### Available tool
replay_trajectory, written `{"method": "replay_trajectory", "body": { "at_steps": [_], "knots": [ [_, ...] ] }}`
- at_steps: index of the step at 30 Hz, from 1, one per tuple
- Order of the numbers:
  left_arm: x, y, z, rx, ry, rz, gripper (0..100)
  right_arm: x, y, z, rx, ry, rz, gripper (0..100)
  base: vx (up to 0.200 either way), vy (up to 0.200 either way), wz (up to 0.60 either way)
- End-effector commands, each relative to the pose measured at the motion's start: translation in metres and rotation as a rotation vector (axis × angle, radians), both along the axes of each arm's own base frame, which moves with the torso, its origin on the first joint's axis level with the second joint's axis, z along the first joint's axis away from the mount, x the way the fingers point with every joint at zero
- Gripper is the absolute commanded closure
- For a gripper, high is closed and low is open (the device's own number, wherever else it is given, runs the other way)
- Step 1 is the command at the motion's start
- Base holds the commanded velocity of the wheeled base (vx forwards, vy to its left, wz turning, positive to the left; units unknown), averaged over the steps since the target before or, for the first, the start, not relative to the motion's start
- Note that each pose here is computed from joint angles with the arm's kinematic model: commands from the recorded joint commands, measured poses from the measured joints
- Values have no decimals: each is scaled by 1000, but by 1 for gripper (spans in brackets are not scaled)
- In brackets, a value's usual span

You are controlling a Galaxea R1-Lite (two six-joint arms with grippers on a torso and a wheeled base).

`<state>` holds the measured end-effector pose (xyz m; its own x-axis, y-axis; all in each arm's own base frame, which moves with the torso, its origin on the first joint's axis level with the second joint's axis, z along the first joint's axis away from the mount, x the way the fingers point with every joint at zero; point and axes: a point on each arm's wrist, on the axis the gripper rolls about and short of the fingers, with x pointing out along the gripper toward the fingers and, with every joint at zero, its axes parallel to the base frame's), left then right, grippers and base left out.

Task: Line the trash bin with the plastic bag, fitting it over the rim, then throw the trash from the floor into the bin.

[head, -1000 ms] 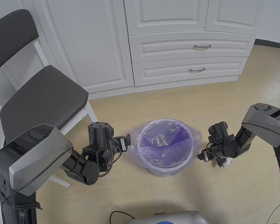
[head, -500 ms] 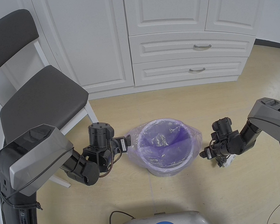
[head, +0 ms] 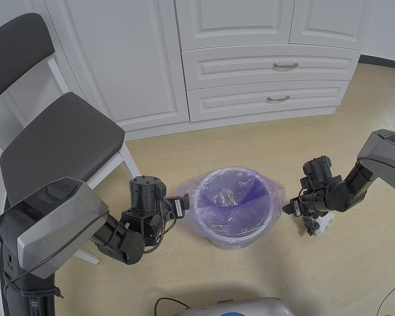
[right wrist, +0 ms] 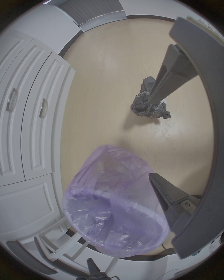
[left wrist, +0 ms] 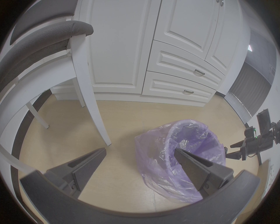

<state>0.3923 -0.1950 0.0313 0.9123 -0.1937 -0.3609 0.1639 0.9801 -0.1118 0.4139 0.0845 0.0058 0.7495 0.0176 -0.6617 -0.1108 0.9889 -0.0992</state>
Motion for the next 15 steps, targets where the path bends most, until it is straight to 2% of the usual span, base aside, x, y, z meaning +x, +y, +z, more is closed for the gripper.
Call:
{"method": "replay_trajectory", "body": {
  "at_steps": [1, 11, 13, 15],
  "knots": [
    [0, -1, -3, 3, 6, -1, 0, 6, 3, -2, 13, -14, 1, 0, 0, 0, 0],
    [4, 3, -1, -2, -2, 10, 0, 57, 7, -57, 81, -53, -75, 0, 0, 0, 0],
    [5, 3, -1, -4, -3, 10, 0, 62, 7, -63, 93, -32, -83, 0, 0, 0, 0],
    [5, 3, -2, -4, -1, 12, 0, 65, 6, -62, 113, 28, -109, 0, 0, 0, 0]
  ]
}}
